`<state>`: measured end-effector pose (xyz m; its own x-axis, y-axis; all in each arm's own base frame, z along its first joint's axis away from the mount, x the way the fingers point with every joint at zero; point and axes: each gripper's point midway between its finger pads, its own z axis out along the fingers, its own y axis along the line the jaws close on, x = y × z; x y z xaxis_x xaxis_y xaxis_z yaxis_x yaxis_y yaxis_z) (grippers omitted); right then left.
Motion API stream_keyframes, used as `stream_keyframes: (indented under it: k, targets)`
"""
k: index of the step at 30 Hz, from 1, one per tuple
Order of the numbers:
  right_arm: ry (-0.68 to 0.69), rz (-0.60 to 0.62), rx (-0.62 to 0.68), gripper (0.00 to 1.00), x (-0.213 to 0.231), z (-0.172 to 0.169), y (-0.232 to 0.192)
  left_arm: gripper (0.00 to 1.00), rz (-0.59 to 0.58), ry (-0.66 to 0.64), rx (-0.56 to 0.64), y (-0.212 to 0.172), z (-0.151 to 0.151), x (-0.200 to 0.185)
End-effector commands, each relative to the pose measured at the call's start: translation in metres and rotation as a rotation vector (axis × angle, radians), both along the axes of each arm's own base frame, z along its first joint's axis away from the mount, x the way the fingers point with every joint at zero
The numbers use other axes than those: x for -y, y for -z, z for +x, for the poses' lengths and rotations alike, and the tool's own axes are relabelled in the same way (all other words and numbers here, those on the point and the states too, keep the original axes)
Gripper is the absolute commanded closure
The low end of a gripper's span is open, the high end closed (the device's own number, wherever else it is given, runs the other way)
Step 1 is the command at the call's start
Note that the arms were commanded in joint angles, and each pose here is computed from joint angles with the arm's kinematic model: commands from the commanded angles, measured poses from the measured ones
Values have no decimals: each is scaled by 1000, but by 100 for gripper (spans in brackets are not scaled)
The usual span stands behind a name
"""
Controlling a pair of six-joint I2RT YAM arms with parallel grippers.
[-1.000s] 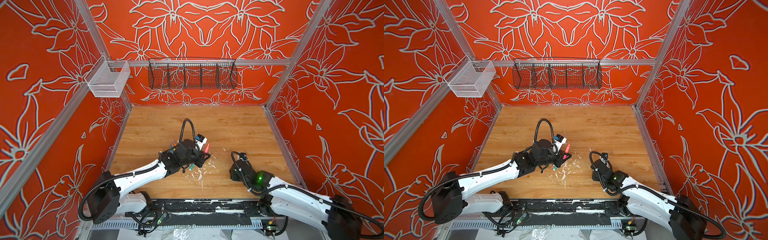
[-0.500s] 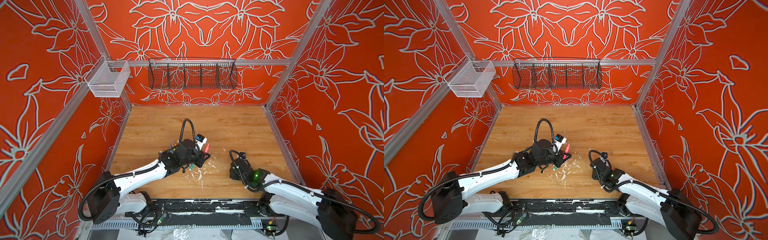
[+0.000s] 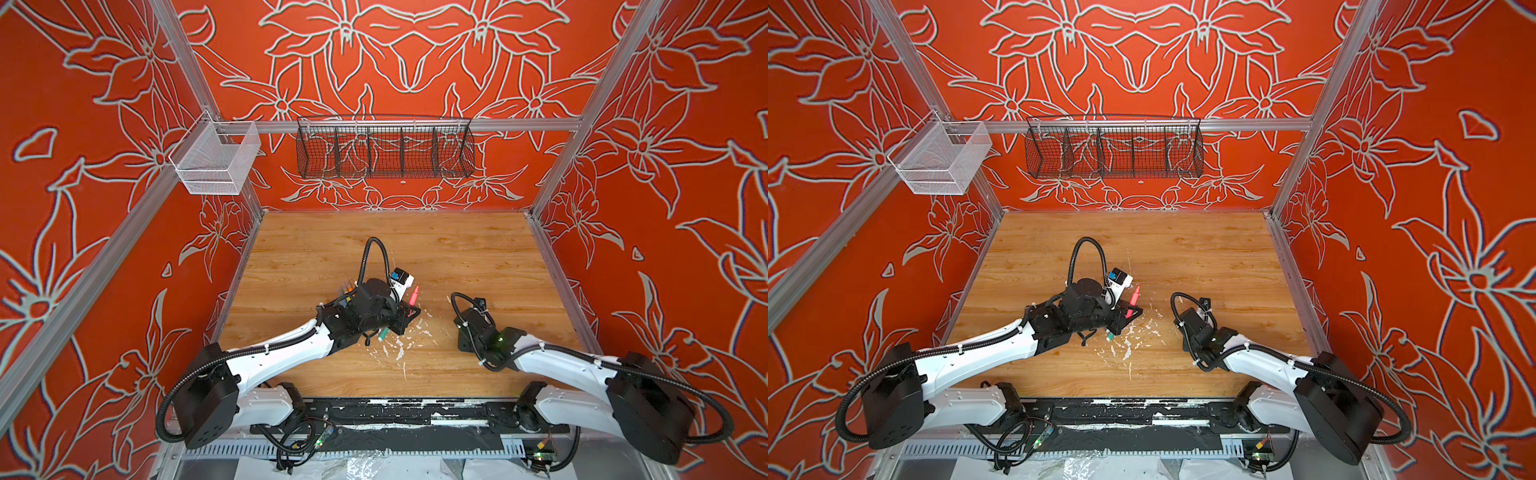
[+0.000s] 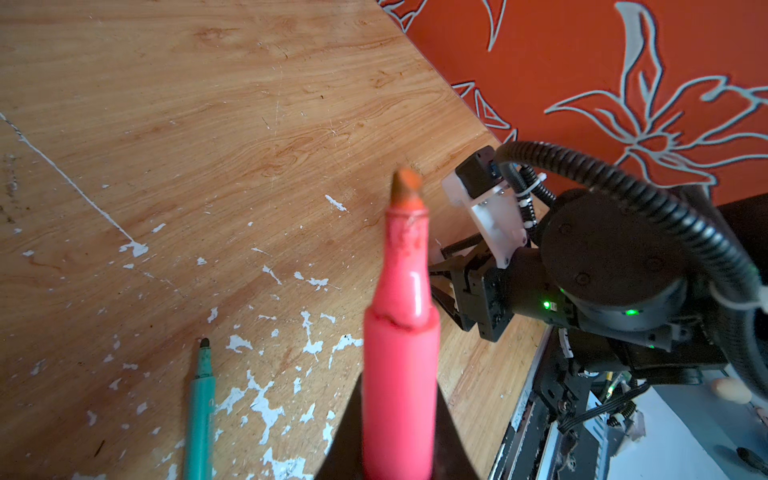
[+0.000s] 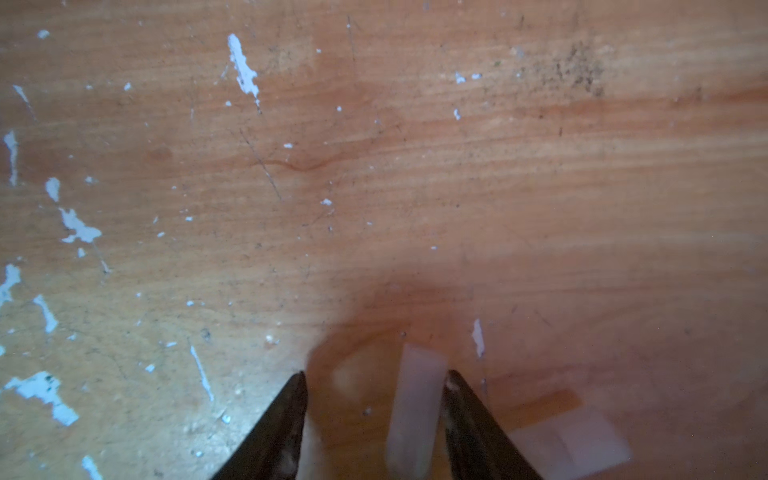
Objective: Insert the pens into the pen caps
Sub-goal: 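Close the right gripper on a translucent cap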
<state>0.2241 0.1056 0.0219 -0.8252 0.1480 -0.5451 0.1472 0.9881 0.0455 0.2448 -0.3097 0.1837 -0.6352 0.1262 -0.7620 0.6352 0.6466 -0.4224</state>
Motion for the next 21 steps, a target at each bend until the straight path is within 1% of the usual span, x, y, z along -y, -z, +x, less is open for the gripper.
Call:
stream_keyframes:
  k: [1,8,16,19,21]
  targets:
    - [19,-46,-22,52,6,1,2,100,-25,-5,38,-17,3,0]
    - [29,-86,-56,59,10,-2,6,100,-27,-6,42,-19,3,-1]
    - [27,-76,-56,60,13,-7,3,100,-29,-5,42,-20,2,-1]
    - [27,-79,-64,67,14,-8,4,100,-30,-4,44,-20,2,-1]
    - [26,-83,-72,70,13,-9,6,100,-33,-7,46,-21,2,-2]
